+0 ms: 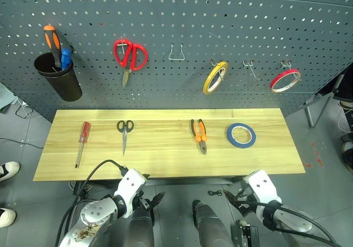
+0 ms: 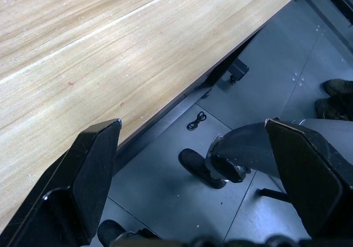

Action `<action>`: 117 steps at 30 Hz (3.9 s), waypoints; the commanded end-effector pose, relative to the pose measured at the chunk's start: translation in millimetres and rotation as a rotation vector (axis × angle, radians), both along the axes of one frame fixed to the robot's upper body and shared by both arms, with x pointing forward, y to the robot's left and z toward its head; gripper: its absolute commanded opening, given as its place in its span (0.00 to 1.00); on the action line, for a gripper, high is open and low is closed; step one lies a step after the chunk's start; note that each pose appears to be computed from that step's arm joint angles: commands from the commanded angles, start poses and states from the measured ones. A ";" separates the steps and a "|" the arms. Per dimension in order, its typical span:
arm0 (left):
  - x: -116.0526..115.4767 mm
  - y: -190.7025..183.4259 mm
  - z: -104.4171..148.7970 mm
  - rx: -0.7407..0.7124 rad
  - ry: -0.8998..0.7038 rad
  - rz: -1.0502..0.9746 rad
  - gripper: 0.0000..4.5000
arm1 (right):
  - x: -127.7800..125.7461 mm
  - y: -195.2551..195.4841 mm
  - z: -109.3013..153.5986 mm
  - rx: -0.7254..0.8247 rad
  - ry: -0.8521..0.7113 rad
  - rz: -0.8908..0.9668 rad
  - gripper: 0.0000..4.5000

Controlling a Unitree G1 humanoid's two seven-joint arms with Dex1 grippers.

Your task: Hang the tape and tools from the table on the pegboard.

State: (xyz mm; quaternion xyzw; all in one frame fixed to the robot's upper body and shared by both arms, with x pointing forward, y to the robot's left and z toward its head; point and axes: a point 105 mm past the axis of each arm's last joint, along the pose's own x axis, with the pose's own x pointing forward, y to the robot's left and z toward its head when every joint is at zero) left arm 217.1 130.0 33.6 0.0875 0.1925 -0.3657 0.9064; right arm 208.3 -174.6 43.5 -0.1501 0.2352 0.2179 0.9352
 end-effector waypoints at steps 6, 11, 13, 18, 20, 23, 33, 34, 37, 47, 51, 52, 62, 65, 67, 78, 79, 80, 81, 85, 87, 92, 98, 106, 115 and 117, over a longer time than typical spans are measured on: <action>8.2 -1.8 12.4 -0.028 -0.065 -0.018 0.99 | 6.0 -4.1 8.8 -0.023 -0.029 0.001 1.00; 8.4 -12.2 34.1 -0.119 -0.096 -0.117 0.99 | 17.1 -13.4 20.3 -0.065 -0.058 0.011 1.00; 8.0 -19.2 45.5 -0.154 -0.125 -0.177 0.99 | 25.3 -17.7 25.4 -0.078 -0.069 0.014 1.00; 18.1 -32.5 75.3 -0.245 -0.225 -0.252 0.99 | 50.8 -26.1 33.9 -0.124 -0.085 0.061 1.00; 19.7 -39.5 82.9 -0.270 -0.278 -0.284 0.99 | 69.5 -29.9 35.3 -0.143 -0.091 0.080 1.00; 22.6 -44.9 91.7 -0.310 -0.341 -0.286 0.99 | 97.0 -32.8 37.9 -0.154 -0.104 0.091 1.00; 15.5 -56.5 105.4 -0.372 -0.418 -0.350 0.99 | 167.8 -32.7 31.6 -0.160 -0.109 0.085 1.00; 14.8 -56.6 105.1 -0.372 -0.422 -0.351 0.99 | 172.1 -33.0 29.3 -0.164 -0.103 0.087 1.00; 12.7 -55.9 103.9 -0.368 -0.425 -0.354 0.99 | 182.6 -39.3 22.2 -0.172 -0.076 0.070 1.00; 11.2 -54.5 107.8 -0.372 -0.442 -0.363 0.99 | 203.2 -57.5 10.9 -0.100 0.000 -0.046 1.00; 11.8 -54.8 110.1 -0.374 -0.457 -0.366 1.00 | 204.5 -58.8 6.6 -0.100 0.013 -0.039 0.88; 11.8 -54.7 109.5 -0.373 -0.456 -0.368 1.00 | 204.1 -59.1 4.9 -0.102 0.017 -0.036 0.82; 15.2 -52.6 107.6 -0.367 -0.447 -0.353 1.00 | 196.8 -51.6 -8.7 -0.154 0.030 0.059 0.11; 17.6 -56.4 113.9 -0.389 -0.459 -0.363 1.00 | 195.9 -55.2 0.1 -0.216 -0.036 0.097 0.11; 20.1 -58.4 117.7 -0.407 -0.462 -0.364 1.00 | 193.2 -56.8 8.0 -0.254 -0.085 0.127 0.11; 35.5 -75.3 155.3 -0.532 -0.495 -0.443 1.00 | 114.3 -33.8 144.9 -0.655 -0.771 0.193 0.11; 37.2 -75.6 158.8 -0.542 -0.500 -0.442 1.00 | 110.6 -28.1 155.5 -0.679 -0.830 0.194 0.11; 39.0 -75.8 162.3 -0.555 -0.506 -0.439 1.00 | 108.4 -21.5 165.8 -0.699 -0.893 0.195 0.11; 40.6 -76.0 165.3 -0.564 -0.511 -0.434 1.00 | 106.6 -15.7 174.0 -0.711 -0.946 0.196 0.11; 43.0 -79.0 169.7 -0.569 -0.526 -0.436 1.00 | 108.0 -2.9 191.5 -0.727 -1.061 0.203 0.11; 42.4 -79.9 168.7 -0.563 -0.529 -0.438 1.00 | 113.7 -2.0 197.9 -0.713 -1.079 0.198 0.11; 39.3 -78.9 164.5 -0.546 -0.529 -0.446 1.00 | 135.1 -23.8 199.1 -0.667 -1.017 0.111 0.11; 38.5 -77.1 164.0 -0.537 -0.536 -0.445 1.00 | 150.1 -38.5 188.6 -0.522 -0.909 0.057 0.11; 37.9 -75.2 161.1 -0.525 -0.538 -0.439 1.00 | 150.8 -39.8 174.4 -0.445 -0.829 0.089 0.65; 39.0 -69.3 154.4 -0.513 -0.527 -0.398 1.00 | 124.2 -38.8 152.6 -0.415 -0.749 0.085 0.99; 38.4 -62.4 146.0 -0.490 -0.505 -0.373 1.00 | 111.4 -29.5 136.0 -0.364 -0.679 0.100 0.99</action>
